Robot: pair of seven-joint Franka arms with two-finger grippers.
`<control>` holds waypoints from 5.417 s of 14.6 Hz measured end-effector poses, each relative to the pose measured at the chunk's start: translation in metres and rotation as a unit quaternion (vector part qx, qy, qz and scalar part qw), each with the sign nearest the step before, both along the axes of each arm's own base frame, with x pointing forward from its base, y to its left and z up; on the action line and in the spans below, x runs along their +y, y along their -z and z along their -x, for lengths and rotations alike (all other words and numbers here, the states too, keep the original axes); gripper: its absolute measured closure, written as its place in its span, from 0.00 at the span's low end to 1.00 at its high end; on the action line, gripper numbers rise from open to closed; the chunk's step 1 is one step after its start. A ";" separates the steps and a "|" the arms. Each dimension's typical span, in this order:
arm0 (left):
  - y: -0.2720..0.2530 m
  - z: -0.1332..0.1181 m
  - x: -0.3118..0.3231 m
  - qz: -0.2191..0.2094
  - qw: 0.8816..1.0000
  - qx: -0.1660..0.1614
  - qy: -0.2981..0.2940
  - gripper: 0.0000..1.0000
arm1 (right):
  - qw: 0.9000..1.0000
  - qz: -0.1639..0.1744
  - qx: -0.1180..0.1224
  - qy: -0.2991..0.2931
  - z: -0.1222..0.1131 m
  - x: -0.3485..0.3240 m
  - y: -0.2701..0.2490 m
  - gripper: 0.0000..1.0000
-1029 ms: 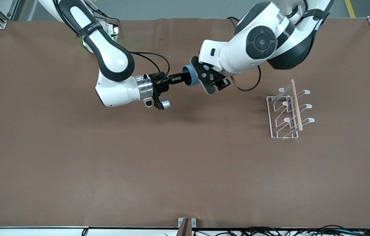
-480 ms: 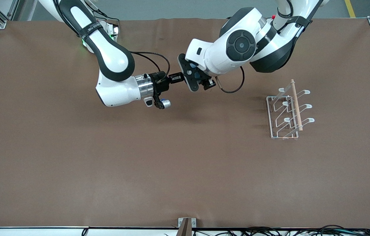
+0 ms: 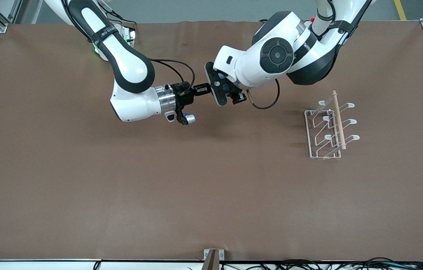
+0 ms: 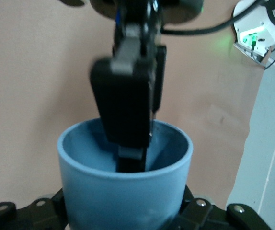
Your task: Hang cup on cup holder
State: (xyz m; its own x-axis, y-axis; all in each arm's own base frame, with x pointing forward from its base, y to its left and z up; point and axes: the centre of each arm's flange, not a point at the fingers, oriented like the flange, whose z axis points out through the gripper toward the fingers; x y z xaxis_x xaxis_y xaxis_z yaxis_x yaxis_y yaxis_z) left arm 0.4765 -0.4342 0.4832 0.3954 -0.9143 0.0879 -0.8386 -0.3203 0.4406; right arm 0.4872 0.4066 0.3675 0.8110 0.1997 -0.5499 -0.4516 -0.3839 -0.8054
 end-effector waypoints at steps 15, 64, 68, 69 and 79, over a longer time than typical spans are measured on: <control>0.017 -0.040 0.124 -0.346 0.909 -0.093 0.213 0.22 | 0.888 0.393 -0.238 0.019 -0.113 -0.267 -0.089 0.00; -0.121 -0.090 0.368 -0.249 0.821 -0.081 -0.507 0.00 | 0.767 0.579 -0.276 -0.020 -0.063 -0.458 -0.288 0.00; -0.158 -0.066 0.382 -0.217 0.815 -0.090 -0.530 0.00 | 0.767 0.579 -0.276 -0.020 -0.063 -0.458 -0.288 0.00; -0.164 -0.062 0.382 -0.214 0.812 -0.095 -0.534 0.00 | 0.767 0.579 -0.276 -0.020 -0.063 -0.458 -0.288 0.00; -0.190 -0.056 0.386 -0.199 0.803 -0.108 -0.551 0.00 | 0.767 0.579 -0.275 -0.020 -0.063 -0.458 -0.288 0.00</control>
